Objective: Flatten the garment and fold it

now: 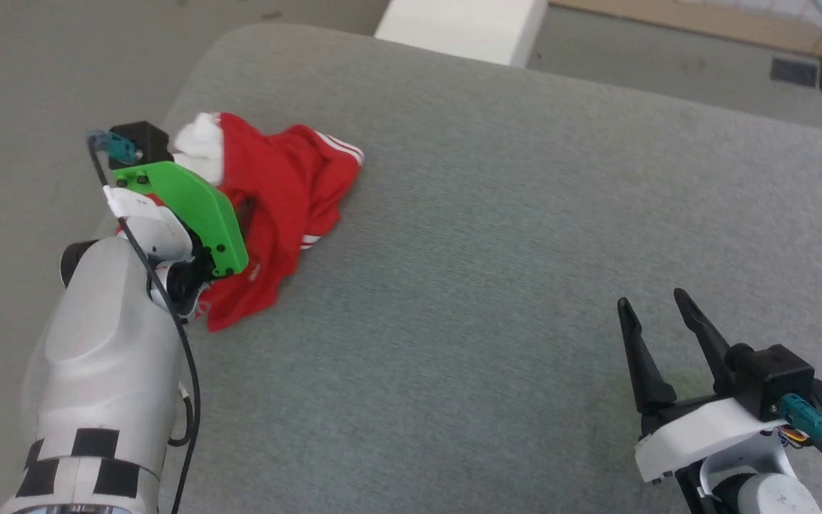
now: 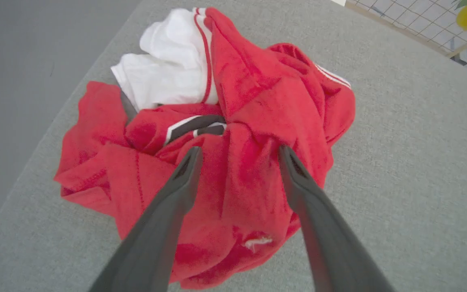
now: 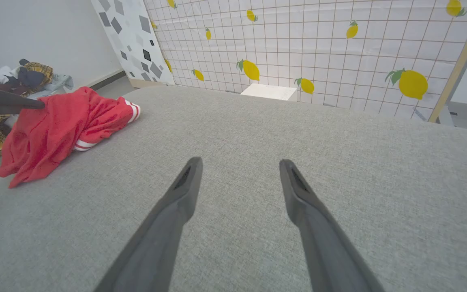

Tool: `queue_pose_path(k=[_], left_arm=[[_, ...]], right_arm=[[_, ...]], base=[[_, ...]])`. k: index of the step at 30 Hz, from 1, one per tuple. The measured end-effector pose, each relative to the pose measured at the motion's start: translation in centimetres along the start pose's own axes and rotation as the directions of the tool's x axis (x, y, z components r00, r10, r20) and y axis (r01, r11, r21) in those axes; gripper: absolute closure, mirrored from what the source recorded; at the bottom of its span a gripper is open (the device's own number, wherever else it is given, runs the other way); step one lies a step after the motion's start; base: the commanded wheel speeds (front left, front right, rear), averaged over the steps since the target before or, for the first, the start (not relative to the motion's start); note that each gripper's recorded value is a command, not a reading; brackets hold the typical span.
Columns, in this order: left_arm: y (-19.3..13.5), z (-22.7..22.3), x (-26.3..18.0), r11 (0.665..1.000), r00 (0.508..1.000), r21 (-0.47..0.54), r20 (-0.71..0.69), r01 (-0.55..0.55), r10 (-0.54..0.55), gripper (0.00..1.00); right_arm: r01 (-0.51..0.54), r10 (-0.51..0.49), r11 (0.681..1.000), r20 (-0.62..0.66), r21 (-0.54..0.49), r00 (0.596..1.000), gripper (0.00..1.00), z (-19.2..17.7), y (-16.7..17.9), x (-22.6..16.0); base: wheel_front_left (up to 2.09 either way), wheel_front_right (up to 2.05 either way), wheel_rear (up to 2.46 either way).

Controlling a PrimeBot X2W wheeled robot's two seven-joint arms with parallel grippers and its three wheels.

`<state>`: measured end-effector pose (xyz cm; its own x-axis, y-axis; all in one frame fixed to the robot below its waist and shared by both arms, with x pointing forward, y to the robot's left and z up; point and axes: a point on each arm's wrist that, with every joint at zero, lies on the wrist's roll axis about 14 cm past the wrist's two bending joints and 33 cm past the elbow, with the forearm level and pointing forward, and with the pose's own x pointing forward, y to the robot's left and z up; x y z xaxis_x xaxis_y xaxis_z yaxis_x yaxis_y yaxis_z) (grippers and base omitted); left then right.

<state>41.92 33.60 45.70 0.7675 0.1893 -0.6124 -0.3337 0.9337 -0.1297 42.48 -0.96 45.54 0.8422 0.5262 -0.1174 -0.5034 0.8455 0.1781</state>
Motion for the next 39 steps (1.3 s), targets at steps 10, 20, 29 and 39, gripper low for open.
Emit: queue_pose_path(k=[10, 20, 29, 39], left_arm=[[-1.6, -5.8, 4.5, 0.999, 0.982, 0.031, -0.19, -0.017, 0.023, 1.0], [-3.9, 5.1, 3.0, 0.997, 0.96, 0.038, 0.27, 0.072, -0.079, 1.0], [-17.9, 21.8, -8.3, 0.88, 0.57, 0.227, 0.689, 0.417, -0.448, 1.0], [-28.3, 17.5, -11.0, 0.661, 0.465, 0.219, 0.556, 0.717, -0.689, 1.0]], right_arm=[[0.083, -0.083, 0.996, -0.043, 0.021, 0.996, 0.0, -2.0, -3.2, -0.3], [0.054, -0.053, 0.997, -0.011, 0.046, 0.999, 0.0, -1.3, -1.9, -0.3], [0.098, -0.102, 0.992, 0.054, 0.077, 0.993, 0.0, 0.3, -2.7, -2.2], [0.242, -0.249, 0.966, 0.088, 0.089, 0.964, 0.0, 0.9, -6.2, -6.6]], base=[[0.0, 0.0, 0.0], [0.0, 0.0, 0.0], [0.0, 0.0, 0.0], [0.0, 0.0, 0.0]])
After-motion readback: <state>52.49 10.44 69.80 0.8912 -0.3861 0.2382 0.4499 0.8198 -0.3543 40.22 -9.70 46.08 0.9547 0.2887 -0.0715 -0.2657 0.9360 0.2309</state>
